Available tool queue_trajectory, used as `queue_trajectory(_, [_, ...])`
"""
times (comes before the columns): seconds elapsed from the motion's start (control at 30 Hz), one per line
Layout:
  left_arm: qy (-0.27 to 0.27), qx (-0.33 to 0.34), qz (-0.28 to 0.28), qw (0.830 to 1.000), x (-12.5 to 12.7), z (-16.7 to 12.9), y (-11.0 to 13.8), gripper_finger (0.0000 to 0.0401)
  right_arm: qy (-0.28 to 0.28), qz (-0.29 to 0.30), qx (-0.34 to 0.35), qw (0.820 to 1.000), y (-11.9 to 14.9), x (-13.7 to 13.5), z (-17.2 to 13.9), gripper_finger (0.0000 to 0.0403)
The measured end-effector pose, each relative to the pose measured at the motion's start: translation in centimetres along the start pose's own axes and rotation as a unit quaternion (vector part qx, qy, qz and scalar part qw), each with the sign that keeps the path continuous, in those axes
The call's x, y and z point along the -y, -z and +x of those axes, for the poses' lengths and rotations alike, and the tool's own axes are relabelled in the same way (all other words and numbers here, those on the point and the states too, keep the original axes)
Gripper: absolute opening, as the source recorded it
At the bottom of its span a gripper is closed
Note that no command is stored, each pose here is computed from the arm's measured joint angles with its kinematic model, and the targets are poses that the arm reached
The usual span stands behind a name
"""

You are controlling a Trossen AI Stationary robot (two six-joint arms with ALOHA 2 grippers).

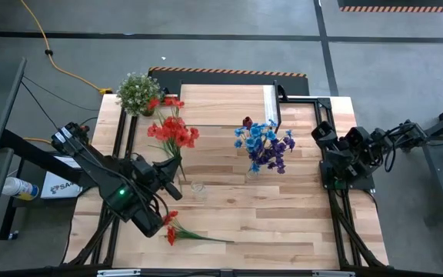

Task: Pick and place flowers into a vace then onto a shelf
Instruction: Put the top red flower into the left transparent vase

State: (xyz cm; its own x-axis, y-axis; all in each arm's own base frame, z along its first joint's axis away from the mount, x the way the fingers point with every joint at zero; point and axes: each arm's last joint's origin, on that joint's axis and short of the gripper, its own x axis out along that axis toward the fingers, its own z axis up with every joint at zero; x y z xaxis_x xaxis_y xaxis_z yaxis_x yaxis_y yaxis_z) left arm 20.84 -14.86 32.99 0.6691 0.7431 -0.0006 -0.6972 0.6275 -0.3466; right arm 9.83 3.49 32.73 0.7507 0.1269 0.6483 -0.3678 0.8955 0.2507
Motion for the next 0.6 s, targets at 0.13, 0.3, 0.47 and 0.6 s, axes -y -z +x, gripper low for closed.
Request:
queue_trajectory(0.13, [0.000, 0.000, -0.007, 1.000, -0.1, 0.0, 0.9, 0.0036, 0.002, -0.008, 0.000, 1.000, 0.0, 0.0, 0.0, 0.0165])
queue_trajectory(0.3, [0.000, 0.000, -0.014, 1.000, -0.2, 0.0, 1.7, 0.0036, 0.013, -0.008, 0.002, 1.000, 0.0, 0.1, 0.0, 0.0165])
queue_trajectory(0.47, [0.000, 0.000, -0.017, 1.000, -0.3, 0.0, 1.9, 0.0036, 0.020, -0.009, 0.004, 1.000, 0.0, 0.1, 0.0, 0.0165])
queue_trajectory(0.6, [0.000, 0.000, -0.018, 1.000, -0.3, 0.0, 1.9, 0.0036, 0.020, -0.009, 0.004, 1.000, 0.0, 0.1, 0.0, 0.0165])
